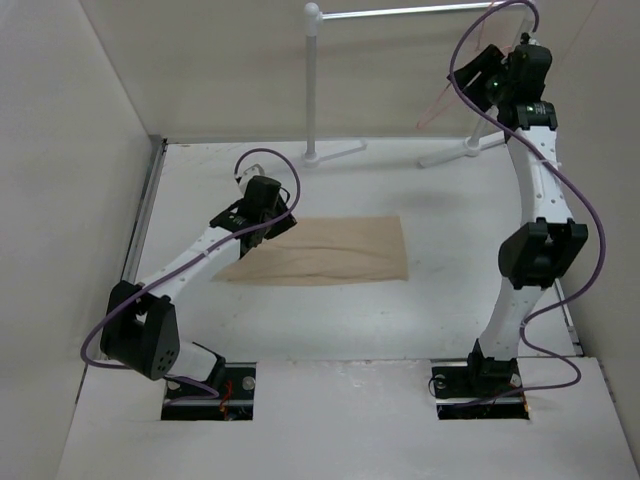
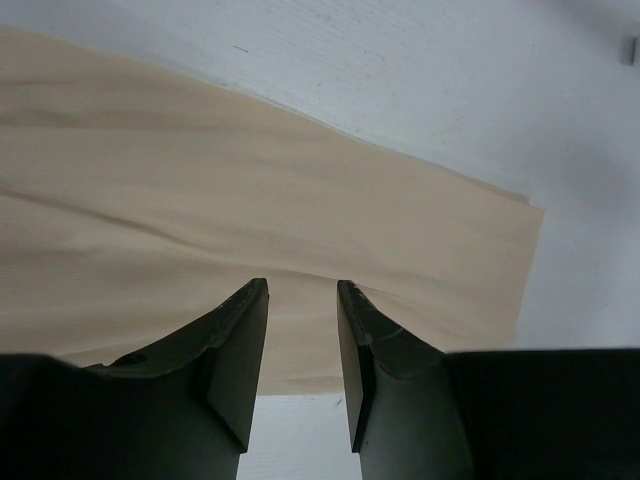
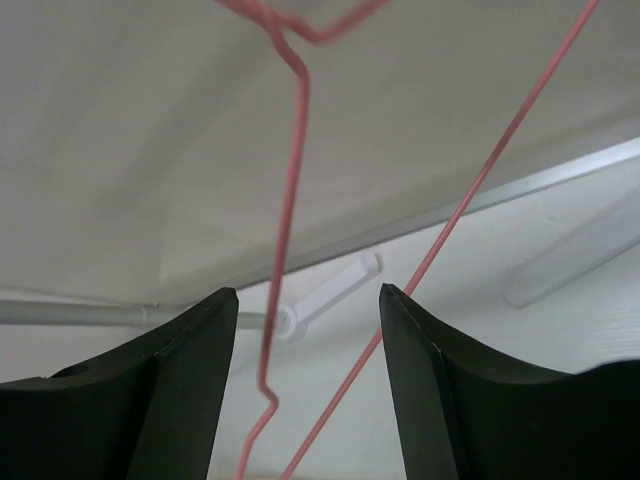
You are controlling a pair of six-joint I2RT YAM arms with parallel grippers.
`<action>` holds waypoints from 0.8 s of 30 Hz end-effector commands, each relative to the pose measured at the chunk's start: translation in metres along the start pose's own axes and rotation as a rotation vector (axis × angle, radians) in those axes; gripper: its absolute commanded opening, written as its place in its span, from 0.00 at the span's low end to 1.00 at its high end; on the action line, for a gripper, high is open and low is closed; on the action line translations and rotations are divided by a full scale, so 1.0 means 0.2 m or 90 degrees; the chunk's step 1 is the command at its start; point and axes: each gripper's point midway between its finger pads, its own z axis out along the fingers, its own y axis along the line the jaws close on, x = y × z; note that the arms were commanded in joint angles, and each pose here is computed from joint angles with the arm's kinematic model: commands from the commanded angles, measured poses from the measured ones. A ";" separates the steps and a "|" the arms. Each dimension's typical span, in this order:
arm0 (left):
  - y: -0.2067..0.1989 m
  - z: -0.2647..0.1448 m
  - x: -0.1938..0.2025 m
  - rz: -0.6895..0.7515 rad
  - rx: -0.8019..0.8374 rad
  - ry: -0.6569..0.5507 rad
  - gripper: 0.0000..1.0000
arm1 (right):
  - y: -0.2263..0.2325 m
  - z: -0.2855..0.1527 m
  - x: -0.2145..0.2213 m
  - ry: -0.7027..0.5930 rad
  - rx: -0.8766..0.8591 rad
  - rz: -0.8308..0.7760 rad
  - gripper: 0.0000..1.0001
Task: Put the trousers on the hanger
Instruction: Pick up the hanger from the clothesline.
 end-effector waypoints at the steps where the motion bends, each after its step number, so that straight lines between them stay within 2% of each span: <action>1: -0.01 0.02 0.00 0.000 0.010 -0.004 0.32 | 0.22 -0.06 0.00 0.031 -0.118 -0.005 0.64; 3: -0.02 0.02 0.01 0.003 0.010 0.001 0.32 | 0.25 -0.03 0.04 0.042 -0.139 -0.007 0.63; 5: -0.02 0.03 0.03 0.007 0.008 0.007 0.32 | 0.25 0.00 0.07 0.047 -0.149 0.001 0.58; 6: -0.02 0.03 0.04 0.008 0.006 0.011 0.32 | 0.25 0.01 0.08 0.050 -0.152 0.003 0.53; 10: -0.01 0.03 0.04 0.006 0.005 0.010 0.32 | 0.28 0.02 0.09 0.048 -0.173 0.006 0.25; 13: -0.01 0.02 0.02 0.001 0.006 0.003 0.32 | 0.36 -0.03 0.03 0.025 -0.202 -0.003 0.15; 16: -0.03 0.00 -0.04 -0.004 0.008 -0.012 0.35 | 0.49 -0.14 -0.05 0.005 -0.262 -0.026 0.10; 19: -0.08 -0.02 -0.10 -0.007 0.020 -0.028 0.41 | 0.58 -0.25 -0.11 -0.009 -0.295 -0.041 0.09; 24: -0.27 -0.08 -0.24 -0.008 0.077 -0.049 0.50 | 0.51 -0.31 0.02 0.040 -0.264 -0.023 0.09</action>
